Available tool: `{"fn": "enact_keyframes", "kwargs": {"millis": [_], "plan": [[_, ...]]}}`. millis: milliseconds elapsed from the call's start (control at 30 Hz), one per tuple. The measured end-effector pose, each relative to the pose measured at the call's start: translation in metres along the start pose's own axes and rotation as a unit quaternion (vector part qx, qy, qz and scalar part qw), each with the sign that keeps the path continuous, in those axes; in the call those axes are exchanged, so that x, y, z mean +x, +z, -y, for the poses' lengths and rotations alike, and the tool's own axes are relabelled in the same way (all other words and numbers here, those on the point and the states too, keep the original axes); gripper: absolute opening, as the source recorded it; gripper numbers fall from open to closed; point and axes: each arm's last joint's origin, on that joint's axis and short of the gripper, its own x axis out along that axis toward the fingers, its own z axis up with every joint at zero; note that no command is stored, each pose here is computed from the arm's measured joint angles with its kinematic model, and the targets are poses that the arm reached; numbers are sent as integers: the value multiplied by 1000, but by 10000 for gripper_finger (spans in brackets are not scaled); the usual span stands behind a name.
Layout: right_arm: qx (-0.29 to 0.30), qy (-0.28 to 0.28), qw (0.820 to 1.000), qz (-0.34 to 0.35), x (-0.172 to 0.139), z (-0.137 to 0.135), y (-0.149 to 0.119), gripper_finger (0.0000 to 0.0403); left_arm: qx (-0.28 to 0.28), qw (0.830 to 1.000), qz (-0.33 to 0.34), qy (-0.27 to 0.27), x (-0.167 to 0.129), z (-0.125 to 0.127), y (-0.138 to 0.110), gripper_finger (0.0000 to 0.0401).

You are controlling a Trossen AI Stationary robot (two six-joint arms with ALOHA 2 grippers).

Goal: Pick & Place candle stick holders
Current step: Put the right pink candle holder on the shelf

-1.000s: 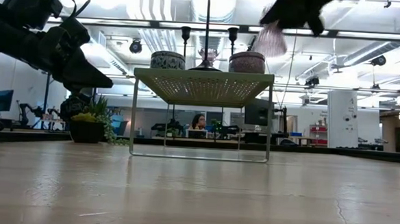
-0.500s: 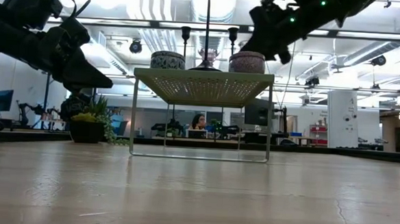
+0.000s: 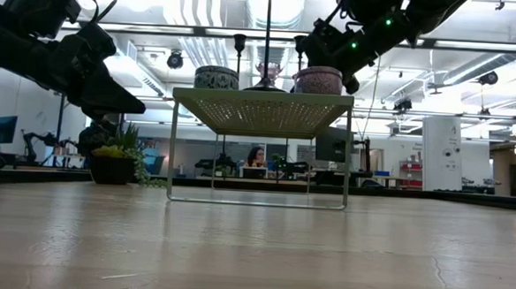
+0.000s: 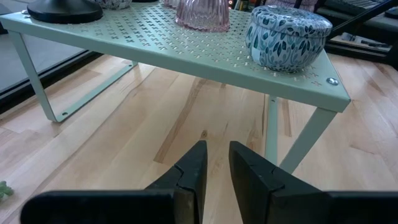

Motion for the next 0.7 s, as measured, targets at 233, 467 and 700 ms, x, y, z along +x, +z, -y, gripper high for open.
{"fn": "enact_keyframes", "kwargs": {"millis": [233,467,700], "plan": [[6,4,1000,7,1,1,1,121,0,1000,0,0,0,0,0,71],[15,3,1000,7,3,8,2,121,0,1000,0,0,0,0,0,71],[20,1,1000,4,4,10,2,121,0,1000,0,0,0,0,0,71]]}}
